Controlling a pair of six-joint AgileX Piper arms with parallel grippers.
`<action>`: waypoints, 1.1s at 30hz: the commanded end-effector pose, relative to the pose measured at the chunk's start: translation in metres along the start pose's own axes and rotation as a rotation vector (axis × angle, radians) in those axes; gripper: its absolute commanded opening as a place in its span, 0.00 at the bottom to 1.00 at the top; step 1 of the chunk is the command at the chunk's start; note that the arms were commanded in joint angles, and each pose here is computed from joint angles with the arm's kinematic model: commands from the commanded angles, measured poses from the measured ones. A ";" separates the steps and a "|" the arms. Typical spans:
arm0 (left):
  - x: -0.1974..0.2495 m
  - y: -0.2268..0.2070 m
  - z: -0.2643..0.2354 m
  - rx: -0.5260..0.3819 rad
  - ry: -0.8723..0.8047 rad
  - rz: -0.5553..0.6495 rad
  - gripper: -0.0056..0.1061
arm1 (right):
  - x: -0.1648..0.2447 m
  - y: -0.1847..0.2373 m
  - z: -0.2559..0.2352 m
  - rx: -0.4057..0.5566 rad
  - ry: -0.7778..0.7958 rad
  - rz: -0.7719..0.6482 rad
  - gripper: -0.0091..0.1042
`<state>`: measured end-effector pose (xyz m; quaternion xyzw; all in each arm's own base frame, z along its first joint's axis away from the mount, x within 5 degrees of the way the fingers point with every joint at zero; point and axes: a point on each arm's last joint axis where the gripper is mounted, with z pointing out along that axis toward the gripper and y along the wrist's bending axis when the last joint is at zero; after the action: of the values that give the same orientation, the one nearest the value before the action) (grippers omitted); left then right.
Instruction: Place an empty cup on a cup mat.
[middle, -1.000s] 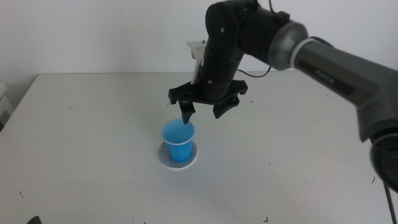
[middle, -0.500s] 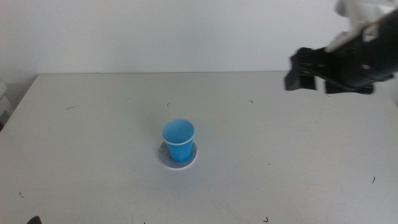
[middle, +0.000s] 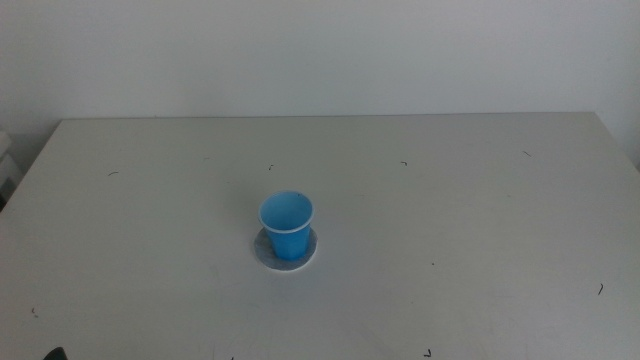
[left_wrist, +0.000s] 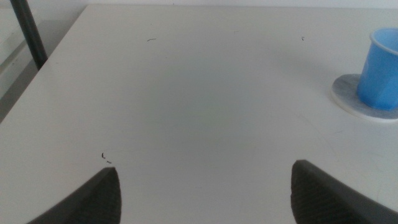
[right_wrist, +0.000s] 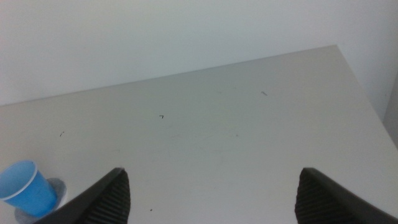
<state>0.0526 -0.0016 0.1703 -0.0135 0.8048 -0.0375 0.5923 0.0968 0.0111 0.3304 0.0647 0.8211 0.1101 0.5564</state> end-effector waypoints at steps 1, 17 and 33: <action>-0.008 -0.001 -0.002 0.011 -0.085 -0.011 0.99 | 0.005 -0.004 -0.014 -0.012 -0.151 -0.037 0.72; -0.008 -0.001 -0.002 0.011 -0.085 -0.011 0.99 | 0.111 -0.032 -0.017 -0.016 -0.202 -0.156 0.72; -0.008 -0.001 -0.002 0.011 -0.085 -0.011 0.99 | 0.150 -0.040 0.007 -0.021 -0.078 -0.095 0.72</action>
<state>0.0526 -0.0016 0.1703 -0.0135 0.8048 -0.0375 0.5923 0.0472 0.0075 0.1709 0.0236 0.8340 0.0862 0.5444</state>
